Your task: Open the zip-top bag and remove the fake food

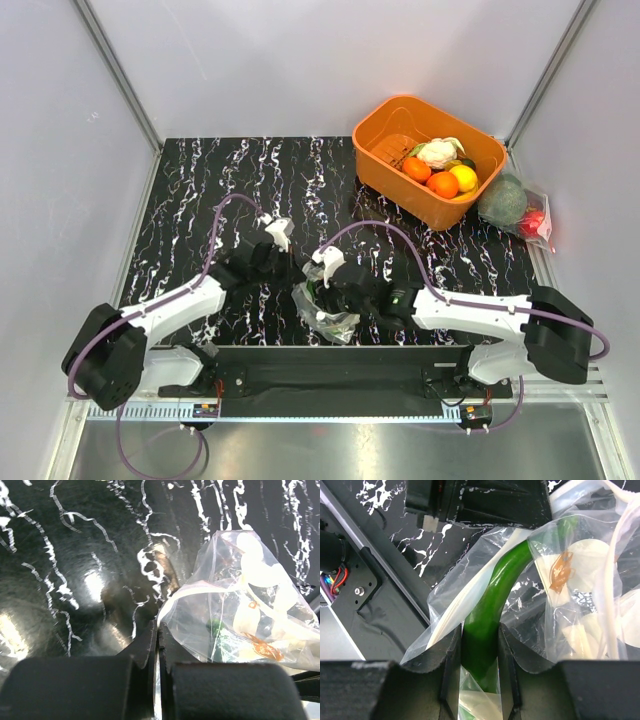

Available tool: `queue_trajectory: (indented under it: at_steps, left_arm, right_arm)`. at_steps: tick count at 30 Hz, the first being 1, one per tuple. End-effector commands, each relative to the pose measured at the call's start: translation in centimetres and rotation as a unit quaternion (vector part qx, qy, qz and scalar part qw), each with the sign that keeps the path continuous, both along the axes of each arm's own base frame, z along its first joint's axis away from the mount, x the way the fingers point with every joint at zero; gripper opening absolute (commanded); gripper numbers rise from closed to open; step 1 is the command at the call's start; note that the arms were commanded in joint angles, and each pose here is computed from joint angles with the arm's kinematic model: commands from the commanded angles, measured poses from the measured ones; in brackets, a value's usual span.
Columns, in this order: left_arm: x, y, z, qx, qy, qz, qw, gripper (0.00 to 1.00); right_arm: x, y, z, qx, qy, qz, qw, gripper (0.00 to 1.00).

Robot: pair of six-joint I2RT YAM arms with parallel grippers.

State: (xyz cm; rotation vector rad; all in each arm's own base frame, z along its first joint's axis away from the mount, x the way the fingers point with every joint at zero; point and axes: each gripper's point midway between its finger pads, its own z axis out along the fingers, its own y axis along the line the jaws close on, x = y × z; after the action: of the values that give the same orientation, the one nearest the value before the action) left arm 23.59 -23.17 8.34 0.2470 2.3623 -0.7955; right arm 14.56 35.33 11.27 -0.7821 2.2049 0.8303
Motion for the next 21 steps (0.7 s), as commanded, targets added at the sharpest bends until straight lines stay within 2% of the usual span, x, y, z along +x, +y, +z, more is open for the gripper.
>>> queue_trajectory:
  at_steps: [1, 6, 10, 12, 13, 14, 15, 16, 17, 18, 21]
  left_arm:
    - [3.5, 2.7, -1.1, 0.073, -0.047, 0.057, 0.995, 0.00]
    - [3.7, 2.5, -1.6, 0.076, -0.044, 0.054, 0.995, 0.00]
    - [3.6, 2.3, -0.8, 0.067, -0.052, 0.051, 0.995, 0.00]
    - [3.5, 2.1, 0.7, 0.050, -0.069, 0.047, 0.995, 0.08]
    - [3.4, 2.0, 1.2, 0.043, -0.074, 0.046, 0.995, 0.17]
    - [3.3, 2.0, 1.8, 0.038, -0.079, 0.046, 0.995, 0.26]
    - [3.2, 2.0, 3.1, 0.025, -0.095, 0.048, 0.994, 0.46]
    - [2.9, 2.2, 3.5, 0.022, -0.098, 0.050, 0.994, 0.53]
    - [2.8, 2.5, 4.8, 0.013, -0.115, 0.059, 0.992, 0.56]
    - [2.4, 2.9, 4.9, 0.014, -0.114, 0.064, 0.991, 0.62]
    - [1.2, 3.8, 6.4, -0.011, -0.137, 0.078, 0.987, 0.66]
  right_arm:
    - [-3.4, 3.7, 11.5, 0.187, -0.053, 0.110, 0.975, 0.02]
    - [-3.9, 3.4, 12.6, 0.198, -0.051, 0.119, 0.972, 0.02]
    - [-2.1, 2.8, 11.7, 0.172, -0.060, 0.066, 0.981, 0.01]
    - [-0.3, 2.4, 10.1, 0.134, -0.073, 0.024, 0.988, 0.01]
    - [0.3, 2.3, 9.7, 0.122, -0.078, 0.012, 0.989, 0.00]
    - [0.9, 2.4, 8.5, 0.101, -0.079, 0.000, 0.992, 0.00]
    - [1.5, 2.3, 7.8, 0.087, -0.082, -0.015, 0.993, 0.00]
    - [3.0, 2.2, 8.1, 0.081, -0.096, -0.052, 0.991, 0.00]
    - [3.5, 1.9, 6.1, 0.044, -0.090, -0.066, 0.993, 0.00]
    - [4.3, 2.0, 6.2, 0.037, -0.097, -0.085, 0.991, 0.00]
    - [6.3, 1.9, 5.3, 0.009, -0.111, -0.134, 0.985, 0.00]
